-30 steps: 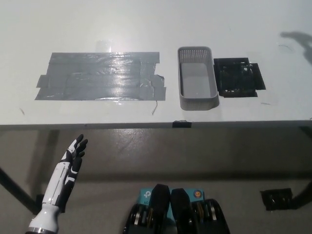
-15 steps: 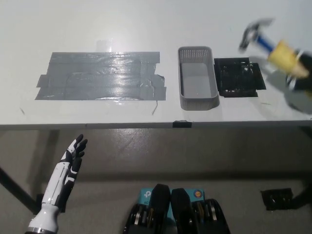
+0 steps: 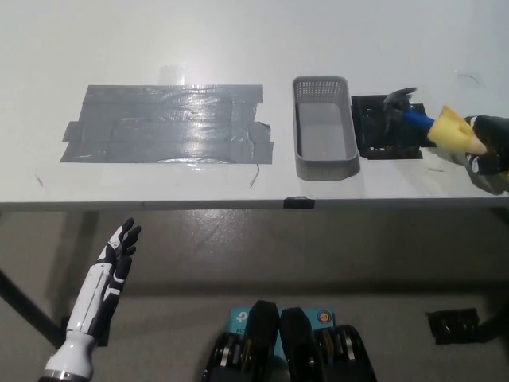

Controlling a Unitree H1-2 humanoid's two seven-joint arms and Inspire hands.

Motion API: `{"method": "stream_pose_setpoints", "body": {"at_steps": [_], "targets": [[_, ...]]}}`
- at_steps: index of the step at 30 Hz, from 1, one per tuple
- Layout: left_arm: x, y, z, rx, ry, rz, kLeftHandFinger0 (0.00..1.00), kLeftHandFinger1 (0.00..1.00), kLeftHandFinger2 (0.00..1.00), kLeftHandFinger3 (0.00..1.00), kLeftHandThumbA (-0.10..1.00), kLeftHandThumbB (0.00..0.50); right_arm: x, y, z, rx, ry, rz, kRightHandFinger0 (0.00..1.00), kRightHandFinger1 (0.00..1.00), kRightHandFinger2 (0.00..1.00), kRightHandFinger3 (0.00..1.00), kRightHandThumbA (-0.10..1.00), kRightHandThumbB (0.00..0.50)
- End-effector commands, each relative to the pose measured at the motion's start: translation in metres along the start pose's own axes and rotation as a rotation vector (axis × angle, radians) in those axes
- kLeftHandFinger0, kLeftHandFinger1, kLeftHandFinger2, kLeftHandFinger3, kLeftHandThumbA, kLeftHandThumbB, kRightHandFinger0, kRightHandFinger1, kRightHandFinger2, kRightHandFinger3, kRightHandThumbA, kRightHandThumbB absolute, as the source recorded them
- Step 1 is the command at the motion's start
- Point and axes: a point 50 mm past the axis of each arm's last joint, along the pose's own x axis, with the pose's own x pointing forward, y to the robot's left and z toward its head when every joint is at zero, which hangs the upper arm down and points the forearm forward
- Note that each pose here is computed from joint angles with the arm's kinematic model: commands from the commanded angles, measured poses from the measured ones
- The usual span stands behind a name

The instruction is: The robot picks the hammer with right hand and hits the black area on the desk and places it back.

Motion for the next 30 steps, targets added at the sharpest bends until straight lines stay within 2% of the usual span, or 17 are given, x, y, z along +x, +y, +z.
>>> {"method": "stream_pose_setpoints", "body": {"at_steps": [1,4,6,8,13,14,15,16,17,18,19,20,21,22,23,25,30], "targets": [[0.002,0.007,0.008,0.022,-0.042,-0.001,1.00,1.00,1.00,1.00,1.00,0.057,-0.015,-0.054,-0.001,-0.065,-0.011,-0.133,0.03,0.68,1.00,1.00,-0.10,0.140],[0.002,0.008,0.008,0.028,-0.044,0.001,1.00,1.00,1.00,1.00,1.00,0.058,-0.021,-0.070,0.004,-0.037,-0.035,-0.175,0.10,0.73,1.00,1.00,-0.10,0.106],[0.002,0.008,0.008,0.029,-0.039,0.001,1.00,1.00,1.00,1.00,1.00,0.060,-0.025,-0.082,0.009,0.036,-0.069,-0.214,0.10,0.65,0.96,1.00,-0.10,0.106],[0.001,0.008,0.007,0.031,-0.038,0.001,1.00,1.00,1.00,1.00,1.00,0.059,-0.026,-0.092,0.014,0.077,-0.083,-0.240,0.08,0.62,0.92,1.00,-0.10,0.108],[-0.001,0.005,0.007,0.020,-0.037,-0.001,1.00,1.00,1.00,1.00,1.00,0.056,-0.014,-0.098,0.022,0.110,-0.074,-0.273,0.11,0.69,1.00,1.00,-0.10,0.110],[-0.001,0.005,0.006,0.013,-0.044,-0.001,1.00,1.00,1.00,1.00,1.00,0.058,-0.007,-0.094,0.030,0.129,-0.041,-0.265,0.17,0.75,1.00,1.00,-0.10,0.133],[-0.001,0.005,0.007,0.014,-0.044,-0.003,1.00,1.00,1.00,1.00,1.00,0.059,-0.004,-0.090,0.031,0.139,-0.035,-0.265,0.17,0.72,1.00,1.00,-0.10,0.149],[-0.001,0.005,0.007,0.017,-0.041,-0.004,1.00,1.00,1.00,1.00,1.00,0.066,0.000,-0.087,0.032,0.137,-0.027,-0.264,0.25,0.67,0.96,1.00,-0.10,0.146],[0.000,0.005,0.007,0.017,-0.040,-0.005,1.00,1.00,1.00,1.00,1.00,0.068,0.001,-0.086,0.032,0.135,-0.023,-0.264,0.16,0.51,0.82,0.92,-0.10,0.166],[0.000,0.005,0.009,0.018,-0.045,-0.005,1.00,1.00,1.00,1.00,1.00,0.054,0.007,-0.082,0.035,0.155,-0.011,-0.232,0.32,0.59,0.83,1.00,0.10,0.199],[0.000,0.006,0.009,0.017,-0.048,-0.005,1.00,1.00,1.00,1.00,1.00,0.052,0.010,-0.079,0.038,0.191,-0.008,-0.192,0.39,0.63,0.85,1.00,0.23,0.228],[0.000,0.006,0.009,0.017,-0.050,-0.005,1.00,1.00,1.00,1.00,1.00,0.052,0.012,-0.079,0.039,0.208,-0.004,-0.173,0.38,0.60,0.82,1.00,0.27,0.229],[0.001,0.006,0.009,0.024,-0.052,-0.006,1.00,1.00,1.00,1.00,1.00,0.049,0.017,-0.073,0.037,0.243,-0.014,-0.099,0.62,0.90,1.00,1.00,0.41,0.271],[0.001,0.006,0.009,0.024,-0.055,-0.006,1.00,1.00,1.00,1.00,1.00,0.046,0.020,-0.069,0.037,0.232,-0.006,-0.062,0.81,1.00,1.00,1.00,0.51,0.308],[0.002,0.006,0.009,0.022,-0.055,-0.007,1.00,1.00,1.00,1.00,1.00,0.046,0.023,-0.065,0.036,0.211,0.021,-0.044,0.99,1.00,1.00,1.00,0.60,0.354],[0.003,0.006,0.009,0.020,-0.057,-0.007,1.00,1.00,1.00,1.00,1.00,0.071,0.029,-0.056,0.036,0.222,0.020,-0.033,1.00,1.00,1.00,1.00,0.69,0.371],[0.003,0.007,0.010,0.026,-0.060,-0.005,1.00,1.00,1.00,1.00,1.00,0.052,0.034,-0.046,0.034,0.261,0.004,-0.021,1.00,1.00,1.00,1.00,0.77,0.328]]}}
